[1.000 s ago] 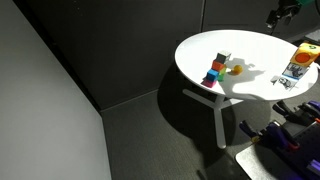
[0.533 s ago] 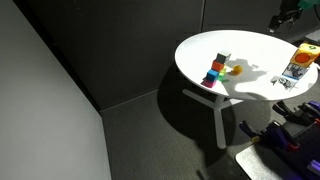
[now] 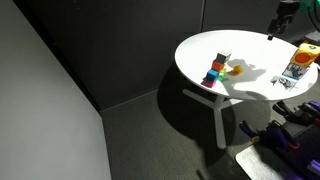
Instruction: Pick up the yellow round toy and put it on the gray block
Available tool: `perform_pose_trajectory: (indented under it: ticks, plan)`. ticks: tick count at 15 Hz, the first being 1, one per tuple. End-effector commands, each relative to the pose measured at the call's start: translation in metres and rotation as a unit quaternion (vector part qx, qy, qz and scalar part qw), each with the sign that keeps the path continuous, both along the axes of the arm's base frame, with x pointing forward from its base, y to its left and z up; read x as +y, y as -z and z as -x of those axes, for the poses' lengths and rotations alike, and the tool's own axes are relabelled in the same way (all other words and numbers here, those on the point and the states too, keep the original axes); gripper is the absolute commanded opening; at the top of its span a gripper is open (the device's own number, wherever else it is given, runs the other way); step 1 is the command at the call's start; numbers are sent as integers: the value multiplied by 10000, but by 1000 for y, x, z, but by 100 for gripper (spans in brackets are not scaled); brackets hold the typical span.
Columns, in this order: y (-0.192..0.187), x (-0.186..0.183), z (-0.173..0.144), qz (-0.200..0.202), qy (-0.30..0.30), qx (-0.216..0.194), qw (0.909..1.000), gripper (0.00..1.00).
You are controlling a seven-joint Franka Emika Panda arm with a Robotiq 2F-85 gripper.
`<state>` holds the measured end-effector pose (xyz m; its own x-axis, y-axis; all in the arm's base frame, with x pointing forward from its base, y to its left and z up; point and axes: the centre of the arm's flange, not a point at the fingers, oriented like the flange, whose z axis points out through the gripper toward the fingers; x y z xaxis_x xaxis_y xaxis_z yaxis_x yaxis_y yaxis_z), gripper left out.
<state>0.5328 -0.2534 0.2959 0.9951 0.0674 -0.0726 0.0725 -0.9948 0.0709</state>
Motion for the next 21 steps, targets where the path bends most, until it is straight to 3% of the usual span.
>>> perform_pose_trajectory:
  ticks: [1, 5, 16, 21]
  plan:
    - [4, -4, -4, -181, -606, -301, 9975, 100]
    - [7, -4, -8, -278, -998, -518, 9933, 100]
    - [6, 2, -9, -215, -929, -379, 9947, 100]
    - [22, 13, -11, -327, -990, -562, 9930, 100]
